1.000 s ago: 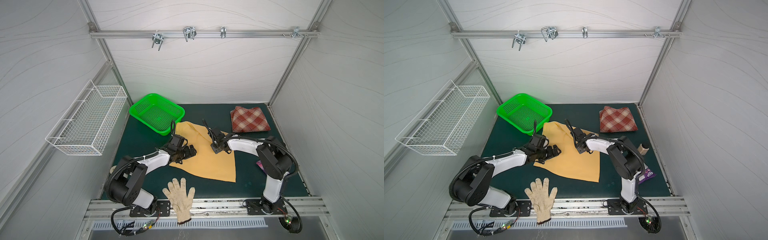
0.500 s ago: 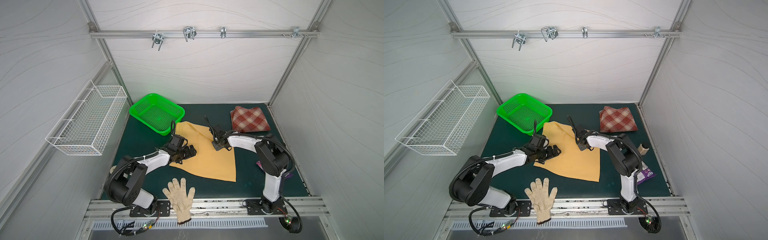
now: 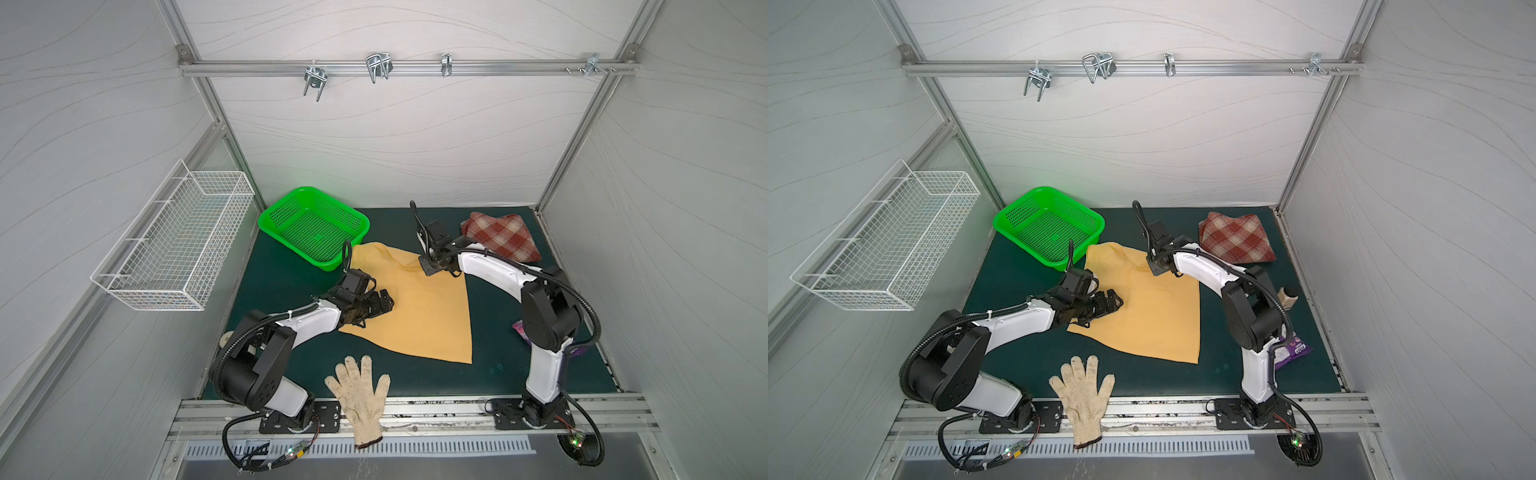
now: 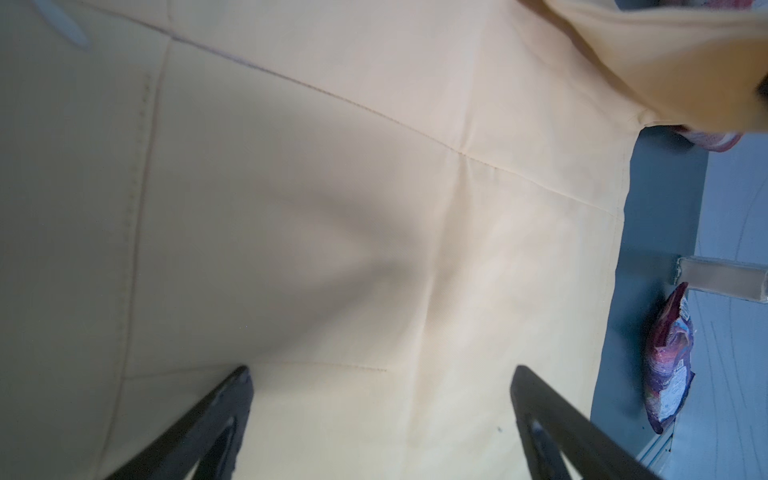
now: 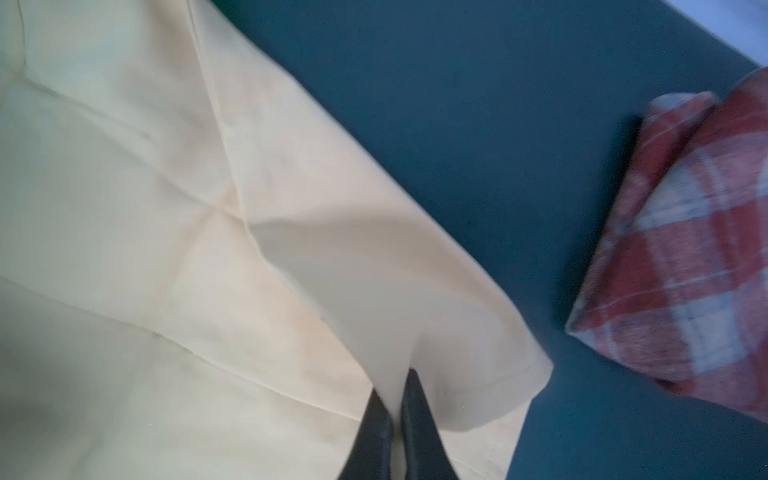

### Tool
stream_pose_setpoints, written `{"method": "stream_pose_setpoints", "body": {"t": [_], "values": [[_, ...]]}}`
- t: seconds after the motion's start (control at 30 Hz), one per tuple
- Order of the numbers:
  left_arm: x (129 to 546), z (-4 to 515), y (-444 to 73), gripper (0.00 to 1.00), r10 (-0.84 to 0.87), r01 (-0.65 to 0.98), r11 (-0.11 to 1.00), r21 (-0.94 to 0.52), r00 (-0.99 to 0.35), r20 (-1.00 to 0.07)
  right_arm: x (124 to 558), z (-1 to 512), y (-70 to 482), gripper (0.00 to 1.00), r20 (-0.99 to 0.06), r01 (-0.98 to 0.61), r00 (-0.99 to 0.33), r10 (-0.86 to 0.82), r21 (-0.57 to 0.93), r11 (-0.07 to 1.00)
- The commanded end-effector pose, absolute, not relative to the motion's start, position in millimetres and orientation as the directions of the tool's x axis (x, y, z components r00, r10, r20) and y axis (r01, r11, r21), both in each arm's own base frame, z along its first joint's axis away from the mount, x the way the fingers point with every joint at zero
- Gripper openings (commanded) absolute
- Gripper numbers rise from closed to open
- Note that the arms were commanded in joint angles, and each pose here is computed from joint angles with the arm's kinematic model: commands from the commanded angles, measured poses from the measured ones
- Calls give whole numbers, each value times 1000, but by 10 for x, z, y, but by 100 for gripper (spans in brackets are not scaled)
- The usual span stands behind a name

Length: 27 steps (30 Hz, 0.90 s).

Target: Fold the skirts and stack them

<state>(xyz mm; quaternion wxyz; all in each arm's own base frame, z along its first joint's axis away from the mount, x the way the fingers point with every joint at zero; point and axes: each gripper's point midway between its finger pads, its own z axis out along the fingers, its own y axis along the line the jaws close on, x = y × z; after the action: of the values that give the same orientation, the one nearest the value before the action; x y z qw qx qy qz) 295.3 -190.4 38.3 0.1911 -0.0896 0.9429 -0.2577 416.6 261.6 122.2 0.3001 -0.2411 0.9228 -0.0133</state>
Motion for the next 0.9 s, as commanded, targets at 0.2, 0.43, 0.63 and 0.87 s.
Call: {"method": "stream_pose_setpoints", "body": {"t": [0.2, 0.43, 0.63, 0.87], "values": [[2676, -76, -1757, 97, -242, -128, 886, -446, -948, -208, 4584, 938, 2244, 10, -454, -342, -801, -389, -185, 921], [2650, -120, -1748, 97, -238, -129, 888, -440, -951, -200, 4843, 767, 1923, 10, -435, -239, -857, -275, -136, 961], [2645, -116, -1742, 97, -235, -128, 890, -437, -951, -200, 5022, 726, 1761, 13, -455, -188, -864, -214, -102, 977], [2649, -34, -1715, 97, -232, -124, 896, -426, -949, -212, 5203, 935, 1822, 66, -532, -188, -825, -190, -60, 980]]}}
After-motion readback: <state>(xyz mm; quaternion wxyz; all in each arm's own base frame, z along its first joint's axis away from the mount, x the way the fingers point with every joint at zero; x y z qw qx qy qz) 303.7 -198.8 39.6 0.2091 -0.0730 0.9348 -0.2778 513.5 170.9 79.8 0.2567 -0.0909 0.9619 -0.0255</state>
